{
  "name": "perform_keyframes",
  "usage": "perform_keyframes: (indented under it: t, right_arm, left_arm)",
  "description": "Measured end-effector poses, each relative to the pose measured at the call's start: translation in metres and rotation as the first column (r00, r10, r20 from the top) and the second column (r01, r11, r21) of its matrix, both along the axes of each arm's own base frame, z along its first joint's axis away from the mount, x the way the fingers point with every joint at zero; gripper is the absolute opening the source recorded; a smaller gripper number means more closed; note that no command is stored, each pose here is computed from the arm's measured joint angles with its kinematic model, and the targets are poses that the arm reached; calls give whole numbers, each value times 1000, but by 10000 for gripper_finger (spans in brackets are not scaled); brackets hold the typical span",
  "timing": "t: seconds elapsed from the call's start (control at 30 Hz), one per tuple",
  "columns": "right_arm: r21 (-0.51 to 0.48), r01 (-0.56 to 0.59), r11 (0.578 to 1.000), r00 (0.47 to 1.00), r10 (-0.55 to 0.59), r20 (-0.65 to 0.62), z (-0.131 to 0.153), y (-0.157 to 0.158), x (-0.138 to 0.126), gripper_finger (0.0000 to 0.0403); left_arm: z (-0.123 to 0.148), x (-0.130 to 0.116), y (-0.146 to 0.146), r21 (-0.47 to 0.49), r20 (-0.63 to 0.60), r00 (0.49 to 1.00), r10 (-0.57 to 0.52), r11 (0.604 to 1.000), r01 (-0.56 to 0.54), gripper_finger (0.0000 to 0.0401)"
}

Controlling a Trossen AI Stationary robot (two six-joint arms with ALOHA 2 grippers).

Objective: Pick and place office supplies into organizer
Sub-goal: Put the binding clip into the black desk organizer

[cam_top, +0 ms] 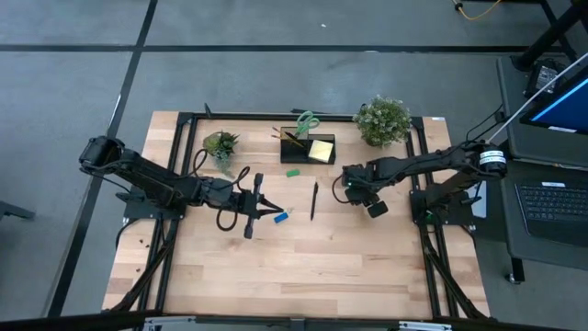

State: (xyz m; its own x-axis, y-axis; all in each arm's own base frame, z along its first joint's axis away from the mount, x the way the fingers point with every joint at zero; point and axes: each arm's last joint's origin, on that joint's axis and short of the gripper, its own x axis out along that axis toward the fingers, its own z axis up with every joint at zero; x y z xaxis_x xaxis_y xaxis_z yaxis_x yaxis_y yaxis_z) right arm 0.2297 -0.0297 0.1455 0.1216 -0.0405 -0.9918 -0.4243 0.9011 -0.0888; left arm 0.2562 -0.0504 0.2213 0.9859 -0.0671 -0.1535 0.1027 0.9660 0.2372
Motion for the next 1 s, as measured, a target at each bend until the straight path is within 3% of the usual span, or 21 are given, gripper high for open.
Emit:
perform_keyframes:
  t: [1.0]
  right_arm:
    - [4, -112, 994, 994, 112, 19, -9, 0, -4, 154]
  left_arm:
    - [0, 0, 0, -1, 0, 1000, 0, 1000, 0, 2]
